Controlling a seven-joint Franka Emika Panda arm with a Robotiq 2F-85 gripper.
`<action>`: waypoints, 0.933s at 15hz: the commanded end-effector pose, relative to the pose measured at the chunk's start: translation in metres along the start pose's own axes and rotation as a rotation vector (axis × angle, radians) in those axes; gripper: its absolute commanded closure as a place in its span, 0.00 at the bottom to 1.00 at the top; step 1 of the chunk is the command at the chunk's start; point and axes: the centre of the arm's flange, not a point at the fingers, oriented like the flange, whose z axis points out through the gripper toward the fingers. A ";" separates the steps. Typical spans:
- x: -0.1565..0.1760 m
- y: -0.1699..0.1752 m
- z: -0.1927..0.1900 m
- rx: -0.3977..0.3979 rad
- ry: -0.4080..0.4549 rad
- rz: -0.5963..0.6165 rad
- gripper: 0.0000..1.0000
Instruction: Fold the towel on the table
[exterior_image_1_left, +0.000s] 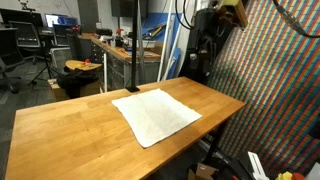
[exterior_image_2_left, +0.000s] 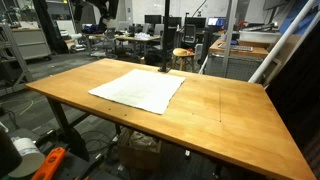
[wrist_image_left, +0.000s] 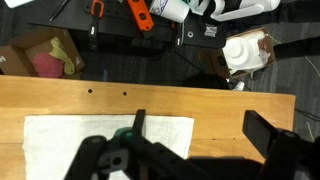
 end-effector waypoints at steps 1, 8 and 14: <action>0.000 0.000 -0.002 -0.001 0.004 -0.001 0.00; 0.005 0.014 0.018 0.011 0.028 0.063 0.00; 0.025 0.037 0.031 0.060 0.112 0.335 0.00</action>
